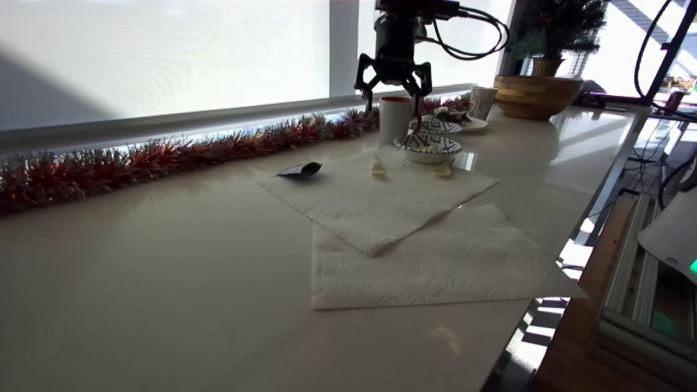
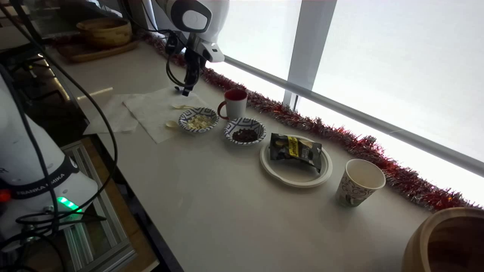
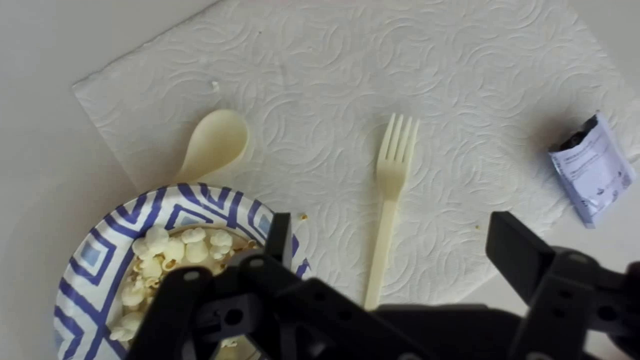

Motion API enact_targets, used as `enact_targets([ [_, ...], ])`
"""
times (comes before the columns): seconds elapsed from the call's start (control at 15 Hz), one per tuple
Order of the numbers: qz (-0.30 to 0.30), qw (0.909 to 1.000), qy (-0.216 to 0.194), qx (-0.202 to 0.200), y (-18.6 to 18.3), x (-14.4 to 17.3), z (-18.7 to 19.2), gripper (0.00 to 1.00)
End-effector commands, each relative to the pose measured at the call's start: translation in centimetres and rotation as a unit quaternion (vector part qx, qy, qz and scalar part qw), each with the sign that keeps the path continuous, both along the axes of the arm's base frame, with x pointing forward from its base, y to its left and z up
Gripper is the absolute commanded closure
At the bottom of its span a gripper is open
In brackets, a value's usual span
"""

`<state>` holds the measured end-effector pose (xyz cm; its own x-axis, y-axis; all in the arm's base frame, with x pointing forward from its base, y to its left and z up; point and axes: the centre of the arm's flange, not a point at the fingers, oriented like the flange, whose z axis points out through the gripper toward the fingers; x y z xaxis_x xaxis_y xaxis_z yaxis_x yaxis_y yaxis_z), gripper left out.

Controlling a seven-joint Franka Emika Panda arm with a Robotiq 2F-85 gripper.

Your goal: Use the white fork to place one object from the bowl on the left into the mug.

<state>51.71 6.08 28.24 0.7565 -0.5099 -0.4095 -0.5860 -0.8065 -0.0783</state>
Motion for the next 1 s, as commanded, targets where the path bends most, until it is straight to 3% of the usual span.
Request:
enact_targets([
  [0.0, -0.017, 0.9993, 0.021, 0.027, 1.3, 2.3, -2.0, 0.00],
  [0.2, -0.024, 0.9992, 0.026, 0.018, 1.8, 3.0, -4.1, 0.00],
  [0.27, -0.024, 0.9991, 0.030, 0.017, 1.8, 3.1, -4.7, 0.15],
  [0.33, -0.024, 0.9990, 0.033, 0.016, 1.9, 3.2, -5.1, 0.15],
  [0.53, -0.022, 0.9988, 0.041, 0.017, 2.0, 3.4, -6.2, 0.45],
  [0.8, -0.017, 0.9985, 0.051, 0.012, 2.2, 3.5, -7.2, 0.58],
  [0.93, -0.014, 0.9982, 0.058, 0.010, 2.3, 3.4, -7.6, 0.59],
])
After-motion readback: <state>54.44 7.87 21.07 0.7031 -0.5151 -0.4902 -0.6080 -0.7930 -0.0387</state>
